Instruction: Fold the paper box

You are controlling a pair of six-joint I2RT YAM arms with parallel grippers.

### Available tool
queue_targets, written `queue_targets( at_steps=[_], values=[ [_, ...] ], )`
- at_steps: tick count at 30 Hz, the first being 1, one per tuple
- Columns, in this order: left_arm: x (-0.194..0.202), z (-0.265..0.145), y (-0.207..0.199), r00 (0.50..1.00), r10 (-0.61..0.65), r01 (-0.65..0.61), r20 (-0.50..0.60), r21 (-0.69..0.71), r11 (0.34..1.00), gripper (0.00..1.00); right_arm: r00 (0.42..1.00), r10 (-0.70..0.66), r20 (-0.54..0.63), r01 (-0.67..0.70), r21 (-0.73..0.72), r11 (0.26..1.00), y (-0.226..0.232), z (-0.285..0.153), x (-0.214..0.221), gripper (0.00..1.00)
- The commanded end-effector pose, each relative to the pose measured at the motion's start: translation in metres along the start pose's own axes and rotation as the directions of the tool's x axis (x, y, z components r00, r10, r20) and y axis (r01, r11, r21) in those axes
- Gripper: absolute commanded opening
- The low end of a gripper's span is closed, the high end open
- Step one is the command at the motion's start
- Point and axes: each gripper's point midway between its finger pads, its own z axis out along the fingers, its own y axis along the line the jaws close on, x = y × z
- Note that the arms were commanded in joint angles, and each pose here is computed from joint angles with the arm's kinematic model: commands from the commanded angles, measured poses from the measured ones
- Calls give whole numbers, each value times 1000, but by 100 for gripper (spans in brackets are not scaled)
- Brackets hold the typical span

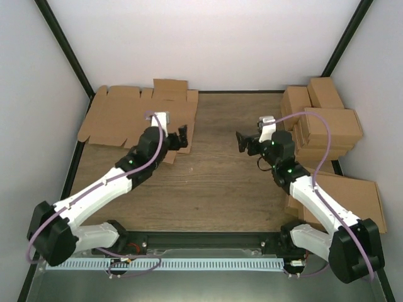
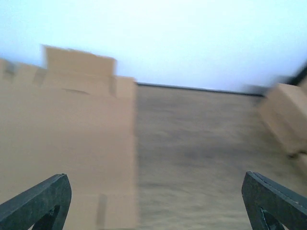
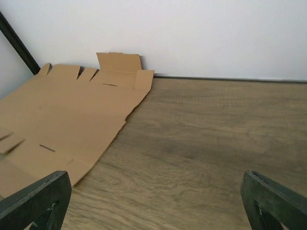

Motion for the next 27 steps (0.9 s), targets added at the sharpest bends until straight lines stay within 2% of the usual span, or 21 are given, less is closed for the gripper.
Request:
queue_targets(
  at_steps=[1,3,5,13,18,24,27],
  values=[
    [-13,-19,79,961,228,-166,159,-332,929,100,945,-212,249,227,-35,973,11,-2,-20,100],
    [-7,-23,103,945,275,-190,177,-389,902,100,934,-230,275,241,-6,971,3,-1,-8,100],
    [0,-23,124,939,295,-201,175,-415,887,100,941,-224,253,231,-1,973,-10,7,4,100],
    [18,-36,228,950,249,-87,189,-607,790,100,954,-224,199,207,103,973,-69,14,37,100],
    [16,-41,250,939,249,-56,238,-608,792,100,962,-207,178,178,166,970,-96,12,50,100],
    [30,-27,261,938,268,-100,220,-569,816,100,961,-206,184,168,203,965,-114,13,60,100],
    [32,-18,260,936,277,-118,219,-546,830,100,948,-249,197,208,206,956,-116,14,57,100]
  ],
)
